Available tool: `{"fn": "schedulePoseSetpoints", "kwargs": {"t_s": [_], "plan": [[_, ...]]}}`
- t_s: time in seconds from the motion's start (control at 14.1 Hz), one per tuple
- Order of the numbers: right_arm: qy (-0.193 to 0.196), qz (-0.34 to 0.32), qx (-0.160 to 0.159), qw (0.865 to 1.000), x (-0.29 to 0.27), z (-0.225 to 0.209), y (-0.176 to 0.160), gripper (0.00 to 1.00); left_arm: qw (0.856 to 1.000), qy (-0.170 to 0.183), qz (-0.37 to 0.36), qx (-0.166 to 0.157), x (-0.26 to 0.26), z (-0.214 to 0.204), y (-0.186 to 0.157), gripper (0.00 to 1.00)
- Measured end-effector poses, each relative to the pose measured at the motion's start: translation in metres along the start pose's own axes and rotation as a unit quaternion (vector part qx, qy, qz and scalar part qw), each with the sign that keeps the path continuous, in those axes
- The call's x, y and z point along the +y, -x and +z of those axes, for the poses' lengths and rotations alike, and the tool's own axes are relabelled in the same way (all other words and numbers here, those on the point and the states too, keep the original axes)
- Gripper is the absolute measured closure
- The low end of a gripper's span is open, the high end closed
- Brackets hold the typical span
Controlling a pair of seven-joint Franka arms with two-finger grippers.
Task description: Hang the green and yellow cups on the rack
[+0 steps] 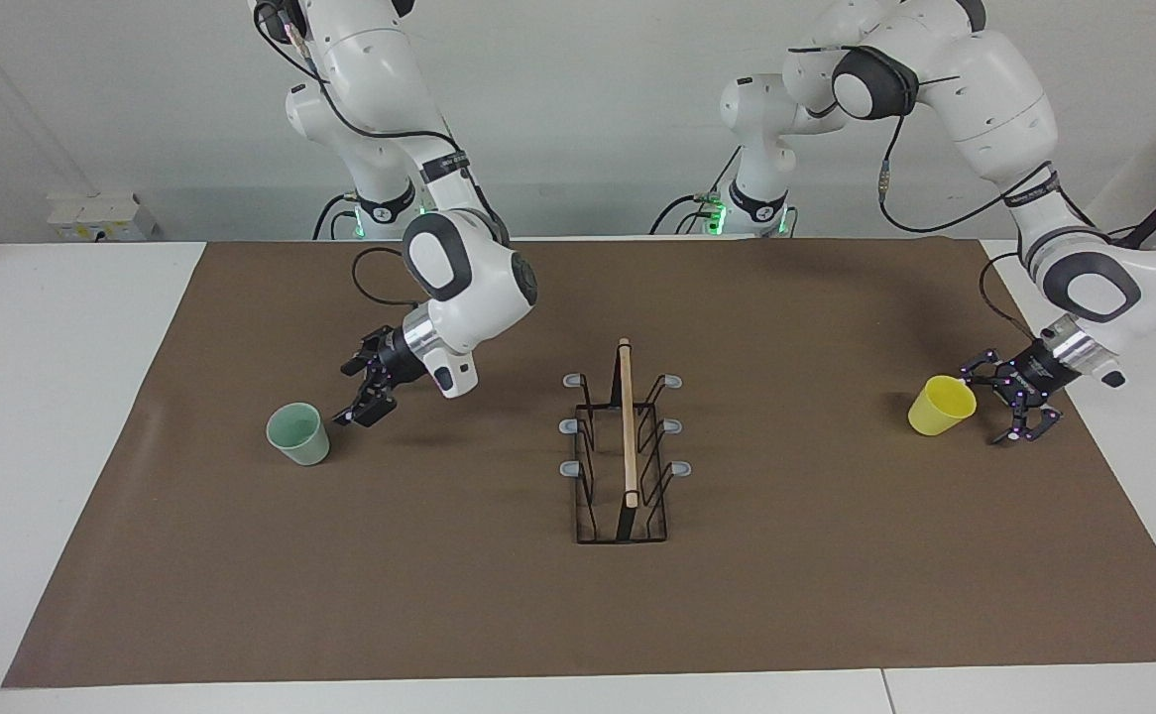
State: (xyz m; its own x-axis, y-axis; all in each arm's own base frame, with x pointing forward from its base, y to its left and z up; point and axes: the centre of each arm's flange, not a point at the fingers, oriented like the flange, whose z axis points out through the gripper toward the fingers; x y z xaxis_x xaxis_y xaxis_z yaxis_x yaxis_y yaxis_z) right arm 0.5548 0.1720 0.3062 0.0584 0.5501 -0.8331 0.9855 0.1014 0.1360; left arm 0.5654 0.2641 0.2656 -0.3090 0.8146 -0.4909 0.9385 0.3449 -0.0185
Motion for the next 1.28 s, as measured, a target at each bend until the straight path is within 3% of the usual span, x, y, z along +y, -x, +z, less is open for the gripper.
{"fn": "schedulePoseSetpoints", "kwargs": {"t_s": [0.43,0.85,1.28], "plan": [[0.03,0.003,-0.021,0.999,-0.02,0.028,-0.038,0.0,0.995,0.004,-0.031,-0.091,-0.02,0.012,0.018,0.0],[0.073,-0.013,-0.027,0.997,-0.032,0.056,-0.048,0.0,0.992,0.018,-0.025,-0.123,-0.029,0.009,0.027,0.0],[0.105,-0.021,-0.037,0.994,-0.033,0.093,-0.038,0.0,0.993,0.019,-0.01,-0.117,-0.027,0.017,0.045,0.0]]}}
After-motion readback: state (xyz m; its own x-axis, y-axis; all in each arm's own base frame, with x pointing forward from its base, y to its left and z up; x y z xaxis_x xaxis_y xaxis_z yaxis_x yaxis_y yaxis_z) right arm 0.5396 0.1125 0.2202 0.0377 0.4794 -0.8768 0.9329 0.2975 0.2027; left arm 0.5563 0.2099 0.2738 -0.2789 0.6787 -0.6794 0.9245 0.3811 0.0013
